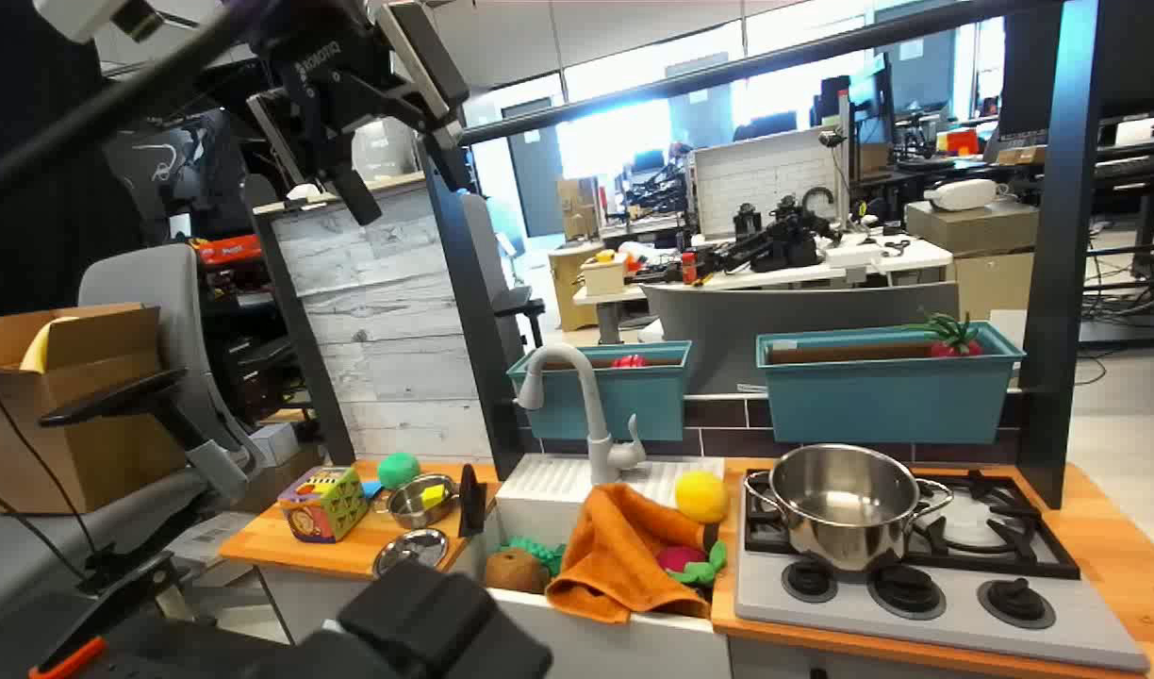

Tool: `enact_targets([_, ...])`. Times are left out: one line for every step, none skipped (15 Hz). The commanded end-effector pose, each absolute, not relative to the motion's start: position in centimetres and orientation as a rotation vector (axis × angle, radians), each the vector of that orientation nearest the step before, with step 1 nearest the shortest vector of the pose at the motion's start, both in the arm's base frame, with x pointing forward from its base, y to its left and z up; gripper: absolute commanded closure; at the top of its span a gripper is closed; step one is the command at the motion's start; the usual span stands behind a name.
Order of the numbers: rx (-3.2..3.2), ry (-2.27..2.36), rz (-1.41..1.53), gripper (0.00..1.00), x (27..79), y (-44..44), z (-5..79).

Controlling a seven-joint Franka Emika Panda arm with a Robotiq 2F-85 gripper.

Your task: Put the orange plushy in the pot

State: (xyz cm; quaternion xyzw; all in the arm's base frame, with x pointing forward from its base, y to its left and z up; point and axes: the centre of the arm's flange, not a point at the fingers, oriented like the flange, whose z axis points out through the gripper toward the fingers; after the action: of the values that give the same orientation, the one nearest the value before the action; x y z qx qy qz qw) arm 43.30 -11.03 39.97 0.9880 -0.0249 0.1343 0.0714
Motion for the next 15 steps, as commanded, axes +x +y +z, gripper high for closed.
enact_targets([2.97, -0.075, 0.404, 0.0, 43.3, -11.0, 40.0])
enact_targets([2.97, -0.075, 0.404, 0.0, 43.3, -11.0, 40.0])
enact_targets([2.97, -0.075, 0.404, 0.0, 43.3, -11.0, 40.0])
enact_targets([2.97, -0.075, 0.404, 0.0, 43.3, -11.0, 40.0])
enact_targets([2.97, -0.075, 0.404, 0.0, 43.3, -11.0, 40.0])
enact_targets([2.97, -0.075, 0.404, 0.0, 43.3, -11.0, 40.0])
enact_targets([2.97, -0.075, 0.404, 0.0, 43.3, -11.0, 40.0])
enact_targets([2.97, -0.075, 0.404, 0.0, 43.3, -11.0, 40.0])
enact_targets([2.976, -0.081, 0.423, 0.0, 43.8, -11.2, 39.6])
enact_targets([2.979, -0.059, 0.437, 0.0, 44.5, -11.3, 39.1])
enact_targets([2.987, -0.039, 0.472, 0.0, 45.7, -11.5, 38.4])
enact_targets([2.998, -0.047, 0.505, 0.0, 47.1, -11.7, 37.8])
enact_targets([3.013, -0.067, 0.553, 0.0, 48.7, -11.8, 37.1])
enact_targets([3.027, -0.107, 0.585, 0.0, 51.0, -12.1, 36.1])
enact_targets([3.043, -0.143, 0.61, 0.0, 52.9, -12.5, 35.3])
